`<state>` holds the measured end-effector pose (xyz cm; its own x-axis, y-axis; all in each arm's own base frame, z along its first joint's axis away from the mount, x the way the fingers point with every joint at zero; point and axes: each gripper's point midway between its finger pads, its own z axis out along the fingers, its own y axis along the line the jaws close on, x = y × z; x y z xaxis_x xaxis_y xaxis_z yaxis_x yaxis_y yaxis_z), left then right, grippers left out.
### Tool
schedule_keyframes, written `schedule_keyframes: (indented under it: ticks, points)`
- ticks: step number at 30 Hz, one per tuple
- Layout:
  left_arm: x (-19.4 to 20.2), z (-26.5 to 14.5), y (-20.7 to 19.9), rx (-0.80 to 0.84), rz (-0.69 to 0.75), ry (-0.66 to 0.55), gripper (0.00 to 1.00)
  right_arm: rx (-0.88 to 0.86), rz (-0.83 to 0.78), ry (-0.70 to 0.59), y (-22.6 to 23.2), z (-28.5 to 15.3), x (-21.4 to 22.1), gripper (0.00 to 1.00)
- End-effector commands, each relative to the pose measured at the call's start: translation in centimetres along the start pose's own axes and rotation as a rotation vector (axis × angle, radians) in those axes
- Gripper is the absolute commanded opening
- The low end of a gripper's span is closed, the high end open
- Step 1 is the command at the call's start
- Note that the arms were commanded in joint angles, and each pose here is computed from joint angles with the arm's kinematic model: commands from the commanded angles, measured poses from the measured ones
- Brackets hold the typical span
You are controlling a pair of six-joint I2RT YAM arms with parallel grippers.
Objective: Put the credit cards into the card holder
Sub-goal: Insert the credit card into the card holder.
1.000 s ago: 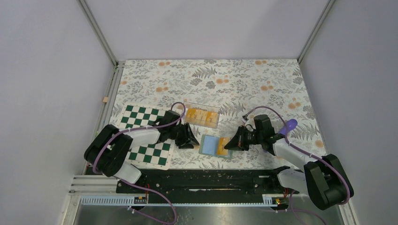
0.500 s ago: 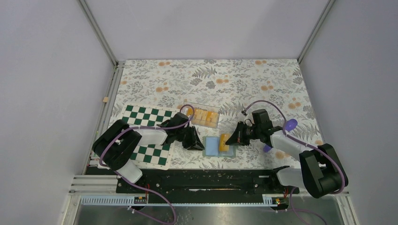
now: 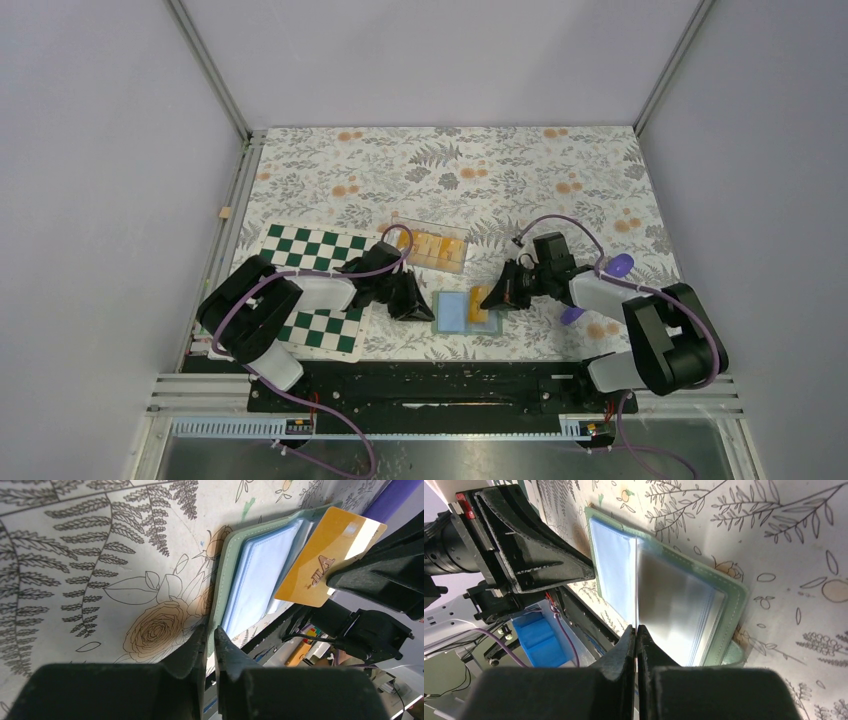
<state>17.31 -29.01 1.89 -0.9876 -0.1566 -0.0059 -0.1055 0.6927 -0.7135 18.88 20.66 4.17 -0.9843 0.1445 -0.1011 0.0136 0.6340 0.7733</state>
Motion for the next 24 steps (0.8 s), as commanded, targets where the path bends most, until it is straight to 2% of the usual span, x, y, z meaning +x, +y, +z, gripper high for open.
schedule_keyframes:
  ticks: [1, 8, 24]
  points:
    - [-0.2, 0.3, 0.3, -0.007, 0.013, -0.015, 0.09, -0.074, -0.021, -0.029, 1.4, 0.5, -1.7, 0.00]
    - [0.0, 0.5, 0.5, -0.012, 0.012, -0.010, 0.06, -0.122, 0.029, -0.005, 1.3, 1.3, -1.3, 0.00]
    - [0.0, 0.4, 0.5, -0.013, 0.007, -0.013, 0.04, -0.112, 0.173, 0.049, -0.7, 1.9, 1.6, 0.00]
